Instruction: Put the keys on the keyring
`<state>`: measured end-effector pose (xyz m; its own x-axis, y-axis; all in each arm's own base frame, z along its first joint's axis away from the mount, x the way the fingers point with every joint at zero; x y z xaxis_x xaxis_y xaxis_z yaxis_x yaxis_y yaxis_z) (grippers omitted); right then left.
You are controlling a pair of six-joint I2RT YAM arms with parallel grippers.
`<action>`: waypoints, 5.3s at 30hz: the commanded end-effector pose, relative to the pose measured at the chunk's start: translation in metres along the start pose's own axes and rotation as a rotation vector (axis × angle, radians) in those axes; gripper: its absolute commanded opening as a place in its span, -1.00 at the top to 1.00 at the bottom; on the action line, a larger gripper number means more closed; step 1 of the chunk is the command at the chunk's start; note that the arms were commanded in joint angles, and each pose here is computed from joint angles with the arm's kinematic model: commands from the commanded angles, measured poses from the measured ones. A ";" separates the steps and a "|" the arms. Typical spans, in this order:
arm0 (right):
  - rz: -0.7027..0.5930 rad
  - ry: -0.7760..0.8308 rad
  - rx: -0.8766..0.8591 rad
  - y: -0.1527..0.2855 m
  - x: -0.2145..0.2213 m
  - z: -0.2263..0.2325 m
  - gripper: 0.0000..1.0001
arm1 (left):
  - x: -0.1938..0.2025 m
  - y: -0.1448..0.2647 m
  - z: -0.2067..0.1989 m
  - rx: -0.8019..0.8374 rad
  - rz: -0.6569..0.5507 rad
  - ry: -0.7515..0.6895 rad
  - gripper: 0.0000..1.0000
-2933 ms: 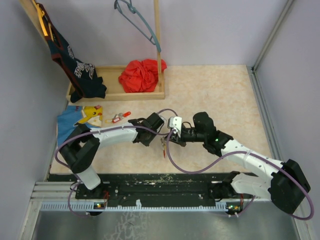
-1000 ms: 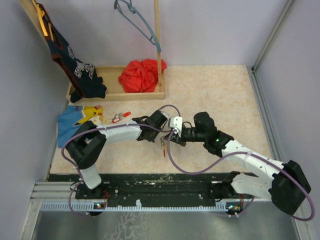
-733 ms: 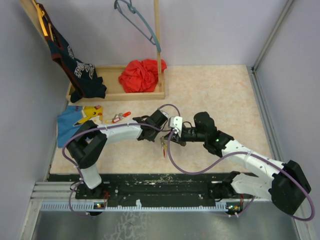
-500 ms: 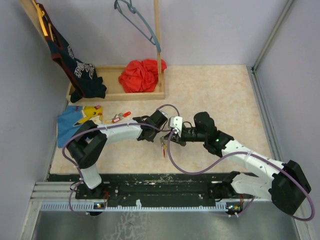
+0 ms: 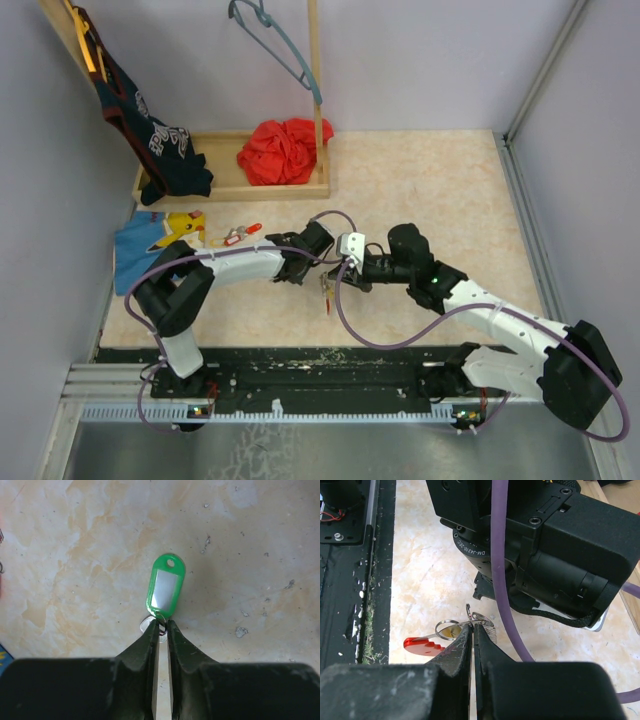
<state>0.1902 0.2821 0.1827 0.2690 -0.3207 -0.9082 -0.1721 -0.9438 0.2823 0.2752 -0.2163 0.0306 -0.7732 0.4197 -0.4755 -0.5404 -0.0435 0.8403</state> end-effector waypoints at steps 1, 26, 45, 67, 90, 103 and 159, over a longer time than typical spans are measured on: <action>-0.083 0.060 0.030 0.004 -0.025 -0.011 1.00 | -0.001 -0.002 0.004 -0.029 0.003 -0.004 0.68; -0.030 0.017 0.103 0.004 -0.020 -0.027 1.00 | -0.068 0.090 0.015 0.281 -0.583 0.092 1.00; 0.027 0.197 0.145 0.000 -0.019 -0.029 1.00 | -0.050 0.155 -0.002 0.618 -1.144 -0.305 1.00; 0.098 0.589 0.136 -0.003 -0.004 -0.024 1.00 | -0.017 0.170 -0.039 0.829 -1.218 -0.606 1.00; 0.092 0.529 0.062 -0.018 -0.008 -0.013 1.00 | -0.022 0.173 -0.043 0.837 -1.224 -0.617 1.00; 0.100 0.515 0.063 -0.023 -0.010 -0.013 1.00 | -0.024 0.178 -0.043 0.844 -1.236 -0.613 1.00; 0.151 0.272 0.044 -0.036 -0.026 -0.001 1.00 | -0.040 0.180 -0.033 0.799 -1.230 -0.427 1.00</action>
<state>0.1940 0.3049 0.1651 0.4827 -0.5379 -0.6911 -0.2802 -0.8425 0.4601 0.1914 -0.2697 0.1687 0.2124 0.1197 -0.9698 -0.2933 0.9545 0.0536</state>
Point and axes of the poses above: each gripper's point midway between its finger pads, its own y axis back along the fingers, its own z axis along the line the jaws close on, x = y × z, the point moved 1 cm from there along y, back along the fingers, and after that the axes turned 9 degrees about y, right-handed, at the moved point
